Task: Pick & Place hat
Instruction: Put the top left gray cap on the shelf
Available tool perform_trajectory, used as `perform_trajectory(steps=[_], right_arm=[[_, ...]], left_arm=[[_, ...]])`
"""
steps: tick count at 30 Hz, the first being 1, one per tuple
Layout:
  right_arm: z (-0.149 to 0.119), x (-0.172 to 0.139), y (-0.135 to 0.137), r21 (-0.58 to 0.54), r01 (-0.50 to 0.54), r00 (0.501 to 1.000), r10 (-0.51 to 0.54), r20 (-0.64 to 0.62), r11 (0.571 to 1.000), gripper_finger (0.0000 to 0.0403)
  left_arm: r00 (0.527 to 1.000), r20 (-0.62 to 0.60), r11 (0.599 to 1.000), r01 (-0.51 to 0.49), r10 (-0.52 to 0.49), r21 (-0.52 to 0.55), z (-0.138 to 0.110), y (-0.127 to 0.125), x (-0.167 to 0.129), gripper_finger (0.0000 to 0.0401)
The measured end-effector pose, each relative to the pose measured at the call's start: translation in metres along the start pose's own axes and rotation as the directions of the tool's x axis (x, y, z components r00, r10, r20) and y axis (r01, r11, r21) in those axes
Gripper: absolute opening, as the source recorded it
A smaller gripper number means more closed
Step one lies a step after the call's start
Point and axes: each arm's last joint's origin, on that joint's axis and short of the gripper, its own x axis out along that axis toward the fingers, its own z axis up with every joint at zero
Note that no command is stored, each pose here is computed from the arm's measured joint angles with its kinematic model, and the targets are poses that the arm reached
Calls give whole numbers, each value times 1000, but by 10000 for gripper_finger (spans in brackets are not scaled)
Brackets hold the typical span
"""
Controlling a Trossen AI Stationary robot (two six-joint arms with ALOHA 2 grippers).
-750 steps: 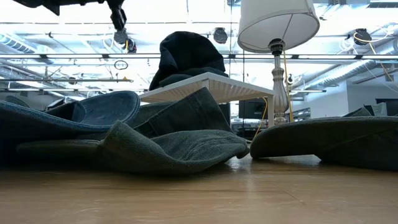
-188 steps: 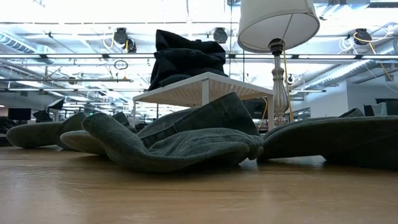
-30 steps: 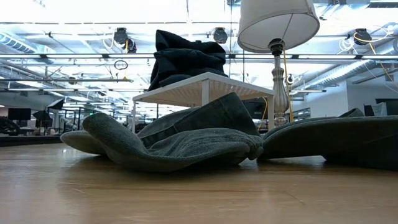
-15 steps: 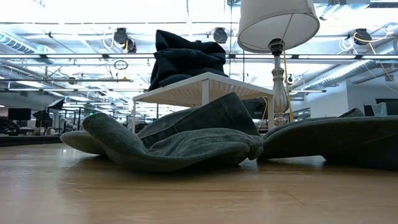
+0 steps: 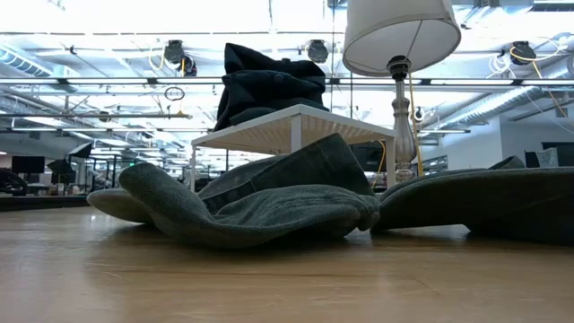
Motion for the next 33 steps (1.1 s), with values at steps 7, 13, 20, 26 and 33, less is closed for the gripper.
perform_trajectory(steps=[7,13,20,26,33], right_arm=[[-9,2,9,17,-66,997,67,-47,998,4],[-13,5,9,14,-64,996,65,-57,998,4],[-13,6,9,11,-39,998,39,-42,999,4],[-13,6,9,11,-38,998,38,-46,999,4],[-14,6,8,7,-13,999,13,-47,1000,4]], left_arm=[[999,-17,999,41,-42,-28,5,8,-2,277],[998,-27,998,49,-50,-35,4,9,1,278],[991,-52,991,124,-127,-55,-10,11,22,278],[986,-13,986,165,-166,-25,-9,8,26,278],[962,-45,956,260,-268,-133,-10,6,29,253]])
